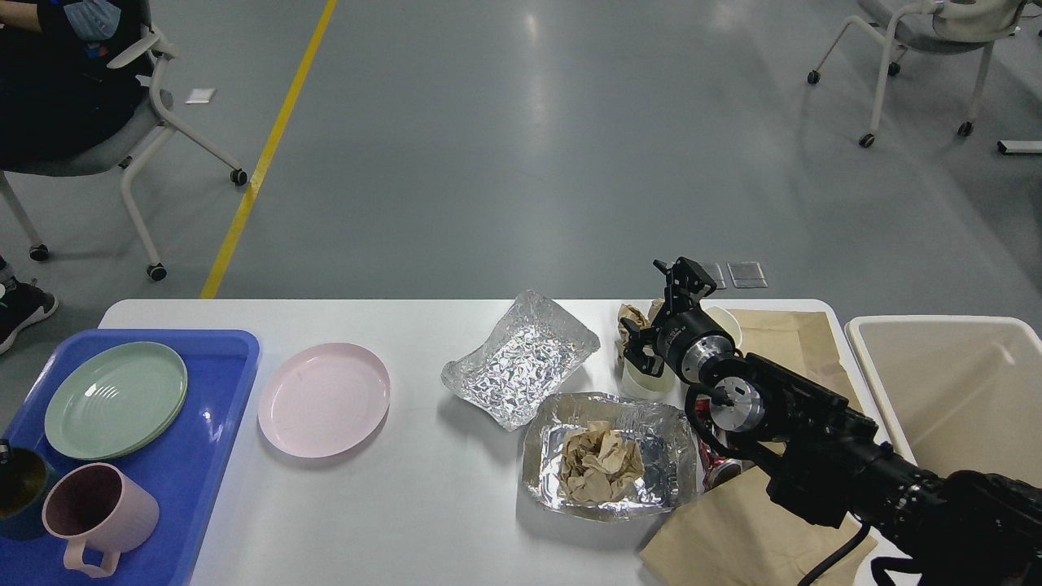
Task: Tidy desktop
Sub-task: 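Open the left gripper and withdraw it from the mug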
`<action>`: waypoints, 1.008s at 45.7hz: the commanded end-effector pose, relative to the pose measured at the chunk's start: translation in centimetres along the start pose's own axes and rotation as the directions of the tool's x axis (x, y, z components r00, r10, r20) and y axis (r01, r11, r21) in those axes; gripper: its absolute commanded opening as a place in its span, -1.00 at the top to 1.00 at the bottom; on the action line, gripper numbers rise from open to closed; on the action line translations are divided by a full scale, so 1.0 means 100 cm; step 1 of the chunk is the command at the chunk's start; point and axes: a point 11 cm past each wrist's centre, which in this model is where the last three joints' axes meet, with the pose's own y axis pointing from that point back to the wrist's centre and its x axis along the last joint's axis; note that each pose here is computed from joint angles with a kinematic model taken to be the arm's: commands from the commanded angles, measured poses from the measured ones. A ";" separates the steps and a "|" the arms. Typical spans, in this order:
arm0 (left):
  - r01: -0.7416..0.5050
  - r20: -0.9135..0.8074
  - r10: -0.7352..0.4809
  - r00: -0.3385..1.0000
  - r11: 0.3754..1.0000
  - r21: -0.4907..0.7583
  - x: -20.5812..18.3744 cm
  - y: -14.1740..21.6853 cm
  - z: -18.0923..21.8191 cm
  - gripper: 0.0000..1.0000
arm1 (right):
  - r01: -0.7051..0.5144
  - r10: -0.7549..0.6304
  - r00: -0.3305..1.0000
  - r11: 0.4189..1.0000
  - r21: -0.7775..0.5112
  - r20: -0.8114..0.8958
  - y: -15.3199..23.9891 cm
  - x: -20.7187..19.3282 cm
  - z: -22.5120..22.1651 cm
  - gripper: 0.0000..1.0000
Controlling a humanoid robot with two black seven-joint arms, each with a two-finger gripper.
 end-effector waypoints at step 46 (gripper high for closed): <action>-0.243 0.160 0.262 0.952 0.961 -0.129 0.062 0.128 0.111 -0.90 | 0.000 0.000 1.000 1.000 0.000 0.000 0.000 0.000 0.000 -1.00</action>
